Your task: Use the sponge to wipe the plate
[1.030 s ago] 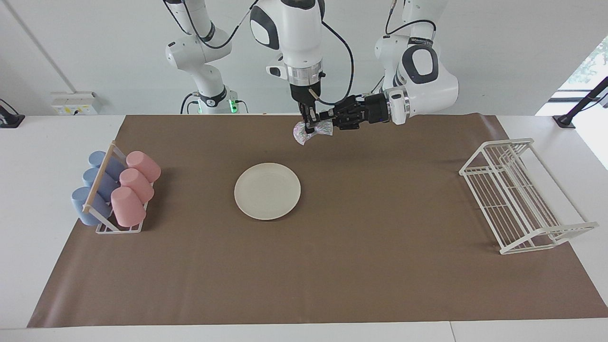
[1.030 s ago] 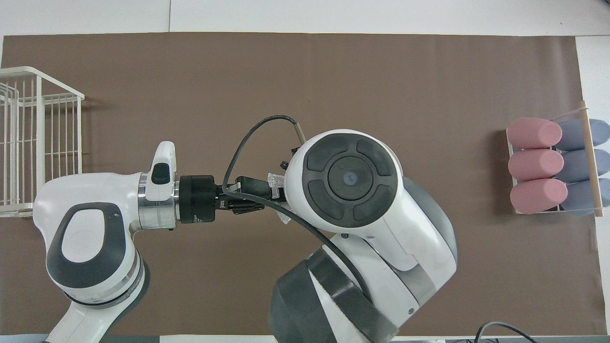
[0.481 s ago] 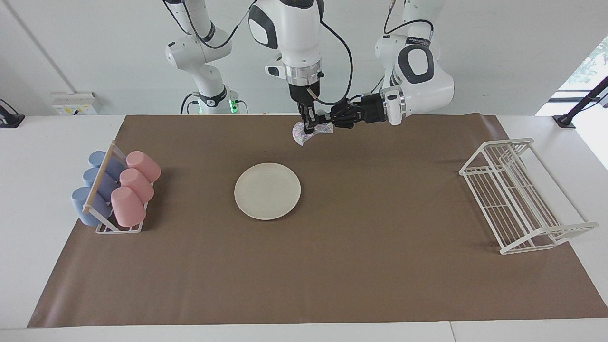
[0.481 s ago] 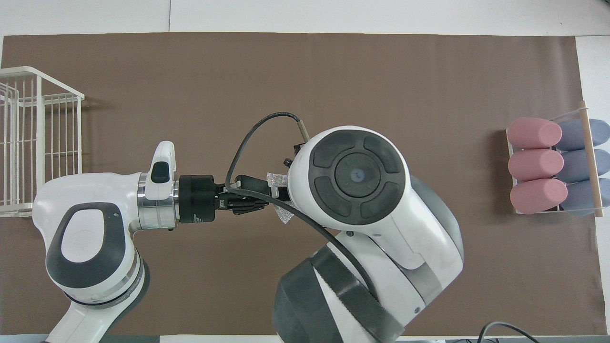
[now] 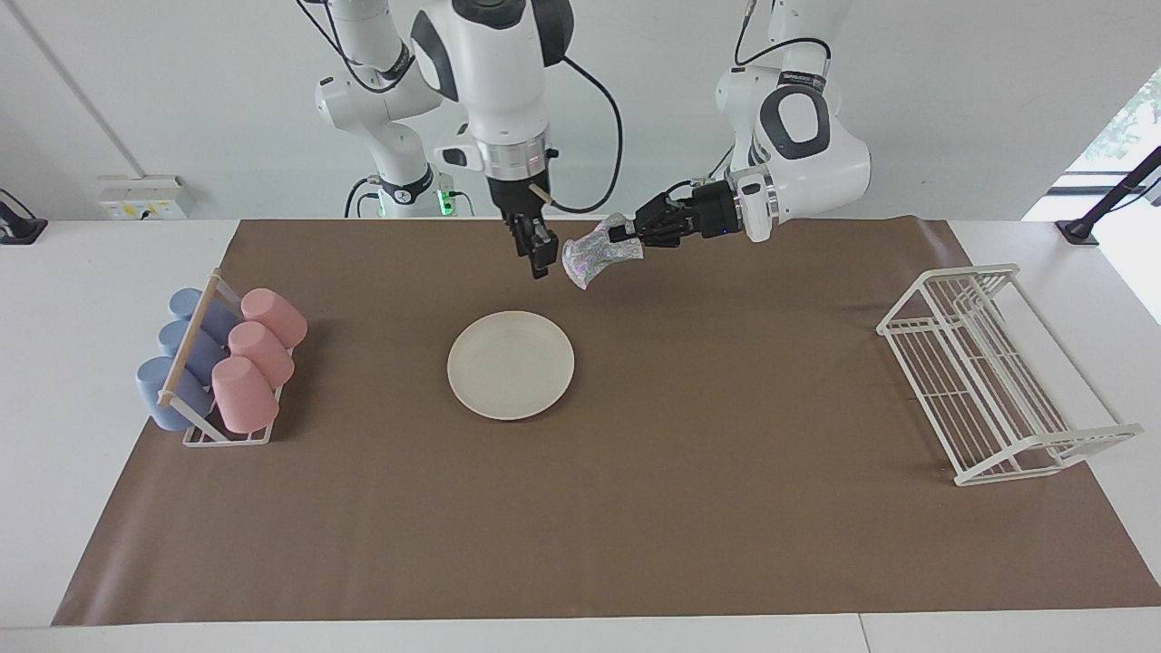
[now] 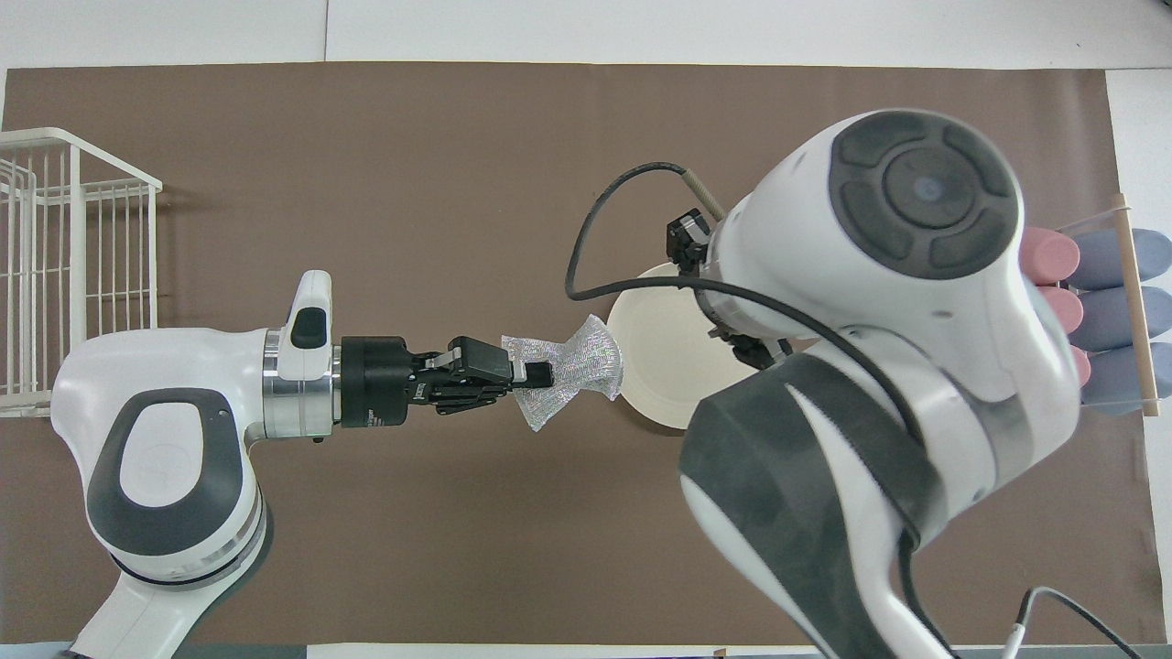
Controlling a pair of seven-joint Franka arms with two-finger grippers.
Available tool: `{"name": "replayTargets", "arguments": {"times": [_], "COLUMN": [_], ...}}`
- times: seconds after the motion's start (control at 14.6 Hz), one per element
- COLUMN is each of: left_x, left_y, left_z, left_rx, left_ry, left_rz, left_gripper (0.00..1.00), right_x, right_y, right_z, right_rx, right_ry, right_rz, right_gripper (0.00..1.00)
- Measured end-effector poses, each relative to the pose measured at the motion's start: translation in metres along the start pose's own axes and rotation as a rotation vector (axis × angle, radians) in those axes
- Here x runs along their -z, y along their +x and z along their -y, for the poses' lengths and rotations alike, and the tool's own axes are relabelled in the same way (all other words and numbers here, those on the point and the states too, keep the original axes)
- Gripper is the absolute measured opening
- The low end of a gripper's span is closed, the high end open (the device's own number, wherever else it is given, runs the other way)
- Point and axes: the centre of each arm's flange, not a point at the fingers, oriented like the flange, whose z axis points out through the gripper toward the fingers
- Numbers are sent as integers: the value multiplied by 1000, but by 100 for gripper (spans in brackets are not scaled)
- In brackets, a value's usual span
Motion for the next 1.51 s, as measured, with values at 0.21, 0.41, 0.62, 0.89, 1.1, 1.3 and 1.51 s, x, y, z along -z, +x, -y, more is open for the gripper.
{"name": "replayTargets", "arguments": {"times": [0.21, 0.41, 0.62, 0.89, 1.1, 1.3, 1.51], "left_x": [5, 9, 14, 38, 58, 79, 102], "left_y": [1, 3, 6, 24, 41, 55, 70], "left_z": [2, 6, 0, -21, -21, -12, -7], "left_rx": [-3, 10, -4, -16, -25, -28, -11], "left_ry": [212, 500, 755, 1082, 1339, 1603, 1845], "left_rz": [-8, -53, -83, -83, -91, -121, -165], "left_gripper": [6, 6, 6, 6, 6, 6, 6], "right_x": [3, 4, 8, 22, 29, 34, 41], "right_y": [75, 124, 146, 139, 138, 146, 155], "right_z": [-20, -38, -51, -68, -77, -82, -91], "right_rx": [261, 473, 613, 653, 722, 774, 827], "right_ry": [-9, -20, -30, -75, -89, -82, -79], "right_rz": [-5, -2, 4, 39, 53, 49, 43], "right_gripper": [66, 85, 100, 100, 100, 100, 100]}}
